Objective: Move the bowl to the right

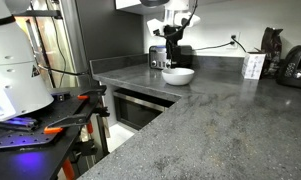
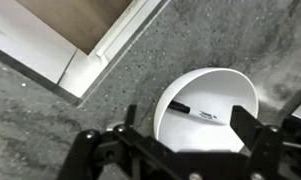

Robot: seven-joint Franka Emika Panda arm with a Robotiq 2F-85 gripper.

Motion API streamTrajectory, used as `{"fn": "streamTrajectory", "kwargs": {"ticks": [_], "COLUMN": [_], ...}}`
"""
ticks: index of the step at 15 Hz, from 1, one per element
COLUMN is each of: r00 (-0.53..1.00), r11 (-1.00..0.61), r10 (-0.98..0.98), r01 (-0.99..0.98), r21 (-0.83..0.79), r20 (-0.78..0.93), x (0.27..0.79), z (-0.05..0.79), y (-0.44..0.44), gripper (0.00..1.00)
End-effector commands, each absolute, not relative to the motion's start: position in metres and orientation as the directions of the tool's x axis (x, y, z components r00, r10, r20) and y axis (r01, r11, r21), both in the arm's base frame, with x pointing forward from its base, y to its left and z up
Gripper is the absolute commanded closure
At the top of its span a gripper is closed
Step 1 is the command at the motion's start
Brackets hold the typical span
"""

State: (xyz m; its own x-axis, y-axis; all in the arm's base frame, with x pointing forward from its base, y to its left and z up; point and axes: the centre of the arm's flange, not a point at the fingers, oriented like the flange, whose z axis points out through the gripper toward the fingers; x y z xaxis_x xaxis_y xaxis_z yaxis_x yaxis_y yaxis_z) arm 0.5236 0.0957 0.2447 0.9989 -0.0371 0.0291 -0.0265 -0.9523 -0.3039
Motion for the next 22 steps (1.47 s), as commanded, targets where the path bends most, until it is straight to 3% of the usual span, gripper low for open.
{"fn": "streamTrajectory", "kwargs": {"ticks": [1,4,6,16,22], "r00": [0.999,0.998,0.997,0.999,0.986], "r11": [-0.941,-0.936,-0.940,-0.959,-0.947], "r10": [-0.038,-0.054,-0.058,-0.023,-0.164], "r01": [-0.035,-0.066,-0.074,-0.029,-0.150], "r21": [-0.337,-0.347,-0.335,-0.282,-0.283], "r20": [0.002,-0.045,-0.056,-0.025,0.026], "x": [0.559,0.575,0.584,0.596,0.618], "z": [0.213,0.184,0.168,0.171,0.186], "y": [0.103,0.106,0.105,0.110,0.089], "gripper": [0.00,0.02,0.26,0.99,0.99]}}
